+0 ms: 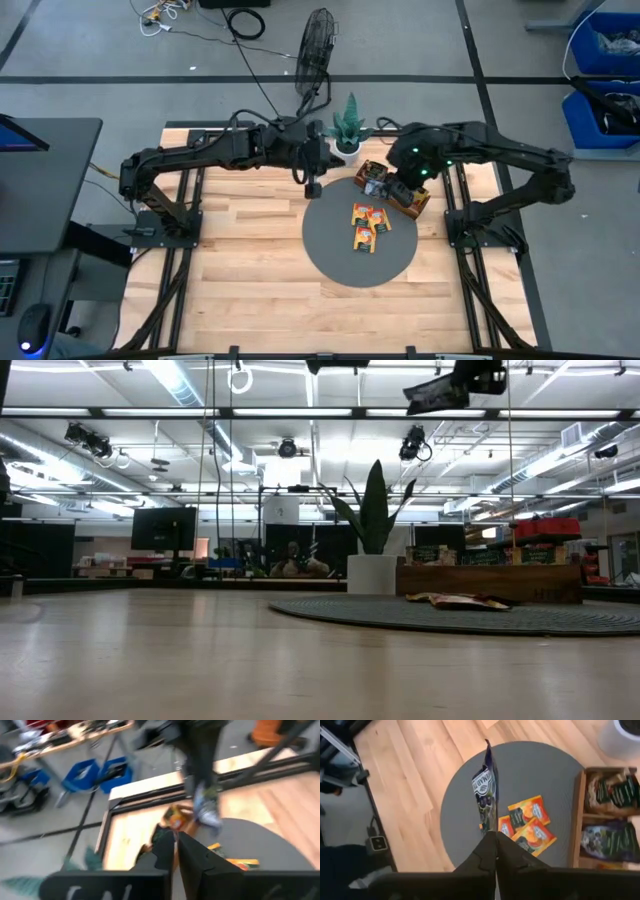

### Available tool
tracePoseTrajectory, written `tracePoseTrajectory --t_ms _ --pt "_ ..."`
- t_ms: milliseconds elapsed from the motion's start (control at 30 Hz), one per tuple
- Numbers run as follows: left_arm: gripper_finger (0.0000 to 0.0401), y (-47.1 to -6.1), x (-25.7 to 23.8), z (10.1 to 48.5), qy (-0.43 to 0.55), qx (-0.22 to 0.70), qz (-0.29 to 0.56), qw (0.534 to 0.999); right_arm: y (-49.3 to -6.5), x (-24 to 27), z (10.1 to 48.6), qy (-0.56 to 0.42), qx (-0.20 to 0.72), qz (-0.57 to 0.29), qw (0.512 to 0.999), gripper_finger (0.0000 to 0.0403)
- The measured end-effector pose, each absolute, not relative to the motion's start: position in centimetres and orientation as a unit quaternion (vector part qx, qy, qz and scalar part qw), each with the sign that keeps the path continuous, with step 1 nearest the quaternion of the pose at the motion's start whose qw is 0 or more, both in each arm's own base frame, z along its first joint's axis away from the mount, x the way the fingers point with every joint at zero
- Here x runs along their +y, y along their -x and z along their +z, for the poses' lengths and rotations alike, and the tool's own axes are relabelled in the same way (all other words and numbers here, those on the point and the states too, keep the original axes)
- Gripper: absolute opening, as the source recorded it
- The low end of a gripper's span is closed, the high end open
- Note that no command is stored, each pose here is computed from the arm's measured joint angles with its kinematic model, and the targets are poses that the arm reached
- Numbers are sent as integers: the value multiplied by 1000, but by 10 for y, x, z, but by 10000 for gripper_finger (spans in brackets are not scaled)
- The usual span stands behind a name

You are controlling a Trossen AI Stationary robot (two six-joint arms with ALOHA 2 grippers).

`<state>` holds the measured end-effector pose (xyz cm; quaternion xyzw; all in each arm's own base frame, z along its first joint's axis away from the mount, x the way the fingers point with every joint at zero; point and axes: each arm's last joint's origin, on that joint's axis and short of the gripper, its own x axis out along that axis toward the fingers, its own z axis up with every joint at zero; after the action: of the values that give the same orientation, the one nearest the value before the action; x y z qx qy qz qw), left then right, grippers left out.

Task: Pick & Place Tea
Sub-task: Put the purple tea bag into the wooden organizer

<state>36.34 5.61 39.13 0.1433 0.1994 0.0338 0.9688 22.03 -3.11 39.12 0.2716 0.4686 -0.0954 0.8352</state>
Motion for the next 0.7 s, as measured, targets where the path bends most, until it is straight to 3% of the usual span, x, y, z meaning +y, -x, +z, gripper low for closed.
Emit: tracePoseTrajectory --t_ms 433,700 --pt "201 -381 55 371 -75 212 -12 974 -262 -38 394 -203 459 -62 863 0" --pt "221 -391 56 360 -47 219 -20 974 -267 -39 395 -196 448 -57 871 0"
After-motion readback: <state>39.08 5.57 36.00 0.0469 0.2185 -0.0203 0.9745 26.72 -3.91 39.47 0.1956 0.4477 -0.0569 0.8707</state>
